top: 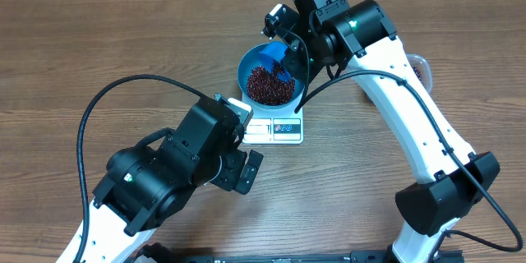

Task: Scoop item into bowl and weigh 150g on scale
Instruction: 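Hold the scoop over the bowl with the right gripper, shaking out beans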

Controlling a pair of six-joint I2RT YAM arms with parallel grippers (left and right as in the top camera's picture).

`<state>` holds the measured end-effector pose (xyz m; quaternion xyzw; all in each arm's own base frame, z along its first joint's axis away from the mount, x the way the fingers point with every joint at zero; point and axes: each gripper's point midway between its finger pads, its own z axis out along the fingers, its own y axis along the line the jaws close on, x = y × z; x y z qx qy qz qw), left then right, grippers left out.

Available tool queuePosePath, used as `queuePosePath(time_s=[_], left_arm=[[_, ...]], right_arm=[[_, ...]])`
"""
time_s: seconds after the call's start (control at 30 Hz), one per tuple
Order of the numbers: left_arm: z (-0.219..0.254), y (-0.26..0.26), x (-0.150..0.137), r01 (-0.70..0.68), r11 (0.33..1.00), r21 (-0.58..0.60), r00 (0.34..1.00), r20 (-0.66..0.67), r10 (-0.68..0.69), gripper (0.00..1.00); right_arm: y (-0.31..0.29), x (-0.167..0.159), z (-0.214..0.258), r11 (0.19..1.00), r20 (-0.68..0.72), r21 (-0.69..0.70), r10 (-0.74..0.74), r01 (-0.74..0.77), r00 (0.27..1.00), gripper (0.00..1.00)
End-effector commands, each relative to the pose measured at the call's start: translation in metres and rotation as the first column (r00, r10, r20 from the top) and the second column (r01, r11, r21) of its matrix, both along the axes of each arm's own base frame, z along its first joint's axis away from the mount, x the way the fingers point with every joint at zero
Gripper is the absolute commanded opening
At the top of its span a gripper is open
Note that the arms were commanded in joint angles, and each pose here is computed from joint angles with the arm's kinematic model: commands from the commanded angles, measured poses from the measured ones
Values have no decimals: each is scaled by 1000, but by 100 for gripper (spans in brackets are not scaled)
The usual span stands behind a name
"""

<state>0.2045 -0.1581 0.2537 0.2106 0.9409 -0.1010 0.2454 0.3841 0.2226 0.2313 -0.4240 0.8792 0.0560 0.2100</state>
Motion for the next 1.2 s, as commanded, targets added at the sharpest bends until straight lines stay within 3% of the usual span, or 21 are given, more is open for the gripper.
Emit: queuePosePath(time_s=[0.0, 0.5, 0.67, 1.17], left_arm=[[5, -1, 1, 14, 1000, -7, 1000, 16, -14, 100], [6, -1, 1, 14, 1000, -7, 1000, 17, -14, 100], [6, -1, 1, 14, 1000, -7, 1000, 17, -14, 100], [6, -1, 1, 14, 1000, -7, 1000, 17, -14, 99]], right_arm=[[-3, 2, 22, 999, 52, 30, -20, 18, 998, 4], [-3, 2, 22, 999, 51, 32, -23, 21, 998, 4], [6, -9, 20, 998, 33, 24, 61, -62, 998, 4], [0, 3, 23, 1000, 72, 17, -17, 16, 997, 4]])
